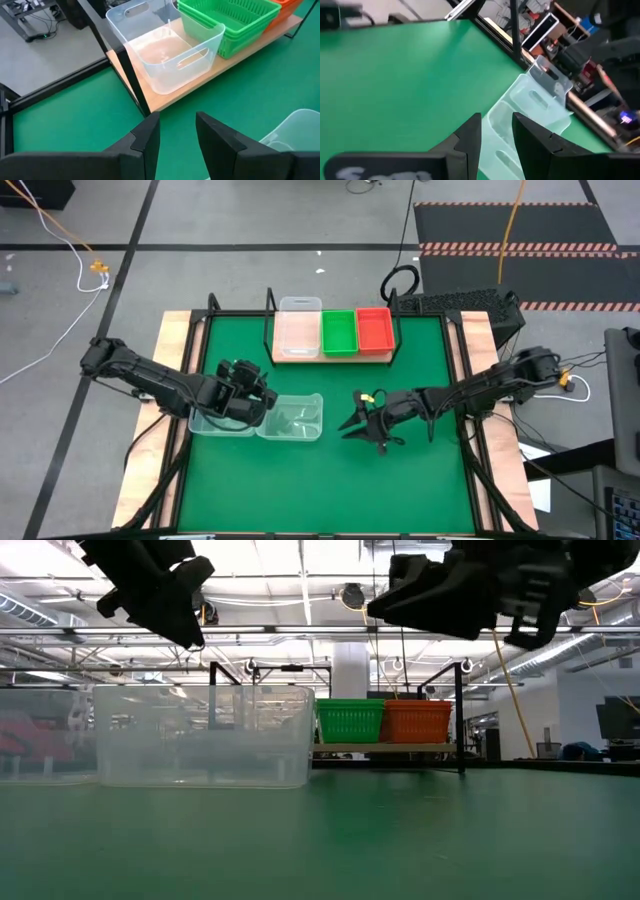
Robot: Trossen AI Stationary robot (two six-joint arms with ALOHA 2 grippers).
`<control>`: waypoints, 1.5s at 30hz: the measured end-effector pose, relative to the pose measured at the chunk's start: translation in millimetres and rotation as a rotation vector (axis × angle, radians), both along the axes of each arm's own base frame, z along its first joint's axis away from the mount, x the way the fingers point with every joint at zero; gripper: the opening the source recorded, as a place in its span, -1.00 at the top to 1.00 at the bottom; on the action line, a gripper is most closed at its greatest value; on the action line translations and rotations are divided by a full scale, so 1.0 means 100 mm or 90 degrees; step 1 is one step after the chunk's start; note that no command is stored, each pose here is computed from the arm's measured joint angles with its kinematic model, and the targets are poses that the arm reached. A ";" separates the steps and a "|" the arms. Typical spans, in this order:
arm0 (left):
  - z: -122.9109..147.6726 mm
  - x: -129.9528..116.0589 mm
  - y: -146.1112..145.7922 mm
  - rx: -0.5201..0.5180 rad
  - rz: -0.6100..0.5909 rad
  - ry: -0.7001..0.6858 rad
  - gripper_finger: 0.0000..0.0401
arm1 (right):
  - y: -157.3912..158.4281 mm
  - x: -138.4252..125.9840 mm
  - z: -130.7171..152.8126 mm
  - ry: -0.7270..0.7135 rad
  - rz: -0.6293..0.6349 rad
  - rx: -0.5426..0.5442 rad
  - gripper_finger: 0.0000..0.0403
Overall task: Stack baskets on shelf by color
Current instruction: Stack the right transparent bin on top of the other transparent bin on the shelf
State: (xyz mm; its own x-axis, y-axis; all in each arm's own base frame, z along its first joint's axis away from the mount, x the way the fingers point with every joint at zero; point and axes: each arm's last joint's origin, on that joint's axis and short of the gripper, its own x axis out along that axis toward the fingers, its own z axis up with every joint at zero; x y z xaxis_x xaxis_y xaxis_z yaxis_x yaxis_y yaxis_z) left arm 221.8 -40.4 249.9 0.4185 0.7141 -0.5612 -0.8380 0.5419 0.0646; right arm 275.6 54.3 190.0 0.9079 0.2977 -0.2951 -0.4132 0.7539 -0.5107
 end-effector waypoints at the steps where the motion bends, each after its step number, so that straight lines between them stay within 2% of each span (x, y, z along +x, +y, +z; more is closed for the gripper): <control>1: 0.00 0.00 0.00 0.000 0.000 0.000 0.36 | 0.00 0.01 -0.02 -0.005 0.003 -0.012 0.49; 6: 0.00 0.00 -0.02 -0.019 -0.006 -0.002 0.36 | 0.01 0.09 -0.11 0.006 -0.001 -0.006 0.49; 11: -0.01 0.00 -0.08 -0.028 -0.016 -0.016 0.36 | 0.04 0.24 -0.03 0.210 -0.009 -0.028 0.49; 13: 0.00 0.00 -0.10 -0.023 -0.018 -0.019 0.36 | 0.05 0.29 0.10 0.245 -0.006 -0.039 0.49; 19: 0.00 -0.01 -0.14 -0.019 -0.029 -0.022 0.36 | 0.06 0.38 0.35 0.218 0.038 -0.099 0.49; 22: -0.02 -0.01 -0.17 -0.004 -0.033 -0.019 0.36 | 0.08 0.55 0.38 0.212 0.029 -0.123 0.49; 26: -0.03 0.01 -0.18 0.023 -0.027 -0.024 0.36 | 0.08 0.83 0.29 0.272 0.039 -0.166 0.49; 29: -0.05 0.02 -0.20 0.028 -0.029 -0.022 0.36 | 0.04 0.99 0.11 0.331 0.050 -0.199 0.49; 32: -0.08 0.02 -0.23 0.026 -0.038 -0.005 0.36 | -0.02 1.09 0.00 0.349 0.024 -0.250 0.49; 36: -0.07 0.00 -0.26 0.024 -0.048 -0.008 0.36 | -0.06 1.12 -0.08 0.363 0.007 -0.286 0.49; 41: -0.07 -0.01 -0.31 0.031 -0.059 -0.011 0.36 | -0.03 1.06 -0.02 0.368 0.027 -0.303 0.50; 43: -0.07 -0.01 -0.31 0.031 -0.059 -0.013 0.36 | -0.02 1.03 0.03 0.376 0.023 -0.293 0.55; 45: -0.07 -0.01 -0.31 0.031 -0.058 -0.015 0.36 | -0.03 0.98 0.03 0.405 0.021 -0.281 0.69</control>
State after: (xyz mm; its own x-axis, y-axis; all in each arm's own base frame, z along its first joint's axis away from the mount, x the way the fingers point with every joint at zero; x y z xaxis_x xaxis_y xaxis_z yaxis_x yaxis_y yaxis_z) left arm 220.9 -71.2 243.0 0.4954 0.6987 -0.5161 -0.7871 0.6124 0.0734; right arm 373.7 51.8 193.2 0.5173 0.0546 -0.8540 -0.7460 0.5177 -0.4188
